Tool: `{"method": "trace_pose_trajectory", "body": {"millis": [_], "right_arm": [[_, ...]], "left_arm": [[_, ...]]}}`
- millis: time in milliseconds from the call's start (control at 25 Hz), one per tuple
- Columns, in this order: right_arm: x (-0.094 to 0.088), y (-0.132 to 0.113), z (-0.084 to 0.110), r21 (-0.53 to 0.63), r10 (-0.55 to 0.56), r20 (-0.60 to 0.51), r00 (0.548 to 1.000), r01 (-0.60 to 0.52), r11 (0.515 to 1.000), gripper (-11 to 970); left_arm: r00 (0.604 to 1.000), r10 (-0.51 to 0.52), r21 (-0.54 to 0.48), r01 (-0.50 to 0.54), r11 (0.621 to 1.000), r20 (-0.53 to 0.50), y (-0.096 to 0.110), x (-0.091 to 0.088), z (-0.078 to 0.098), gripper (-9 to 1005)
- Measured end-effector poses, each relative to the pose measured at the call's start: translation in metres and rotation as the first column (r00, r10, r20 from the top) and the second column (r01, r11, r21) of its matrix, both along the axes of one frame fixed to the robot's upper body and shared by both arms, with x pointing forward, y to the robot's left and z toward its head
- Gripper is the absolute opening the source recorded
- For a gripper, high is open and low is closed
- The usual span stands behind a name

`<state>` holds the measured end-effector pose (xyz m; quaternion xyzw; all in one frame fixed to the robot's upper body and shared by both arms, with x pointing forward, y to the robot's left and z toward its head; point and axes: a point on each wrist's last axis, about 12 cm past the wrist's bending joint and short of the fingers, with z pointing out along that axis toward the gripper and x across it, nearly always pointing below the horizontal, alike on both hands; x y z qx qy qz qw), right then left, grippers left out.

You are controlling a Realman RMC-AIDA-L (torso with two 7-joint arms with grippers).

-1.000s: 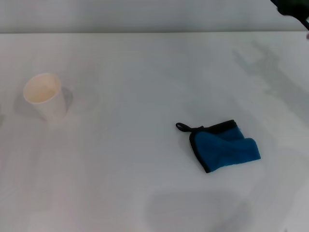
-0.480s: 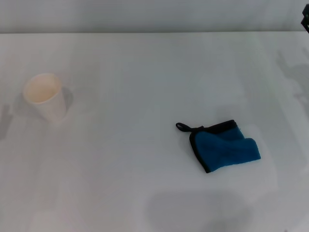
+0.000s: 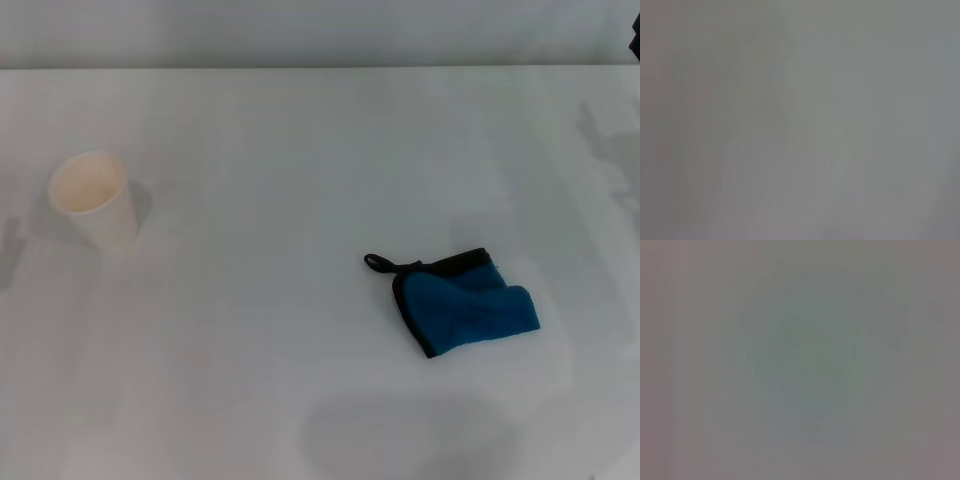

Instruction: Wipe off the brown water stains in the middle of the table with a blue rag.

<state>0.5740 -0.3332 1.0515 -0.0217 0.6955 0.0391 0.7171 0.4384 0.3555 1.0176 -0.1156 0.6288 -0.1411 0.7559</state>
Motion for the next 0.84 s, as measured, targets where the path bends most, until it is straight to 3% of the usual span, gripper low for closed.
{"method": "trace_pose_trajectory", "body": {"millis": [840], "right_arm": [[-0.0023, -0.0020, -0.0019, 0.003, -0.008, -0.007, 1.000, 0.008, 1.000, 798]], "left_arm": [[0.999, -0.032, -0.001, 0.032, 0.999, -0.001, -0.0052, 0.0002, -0.0005, 862]]}}
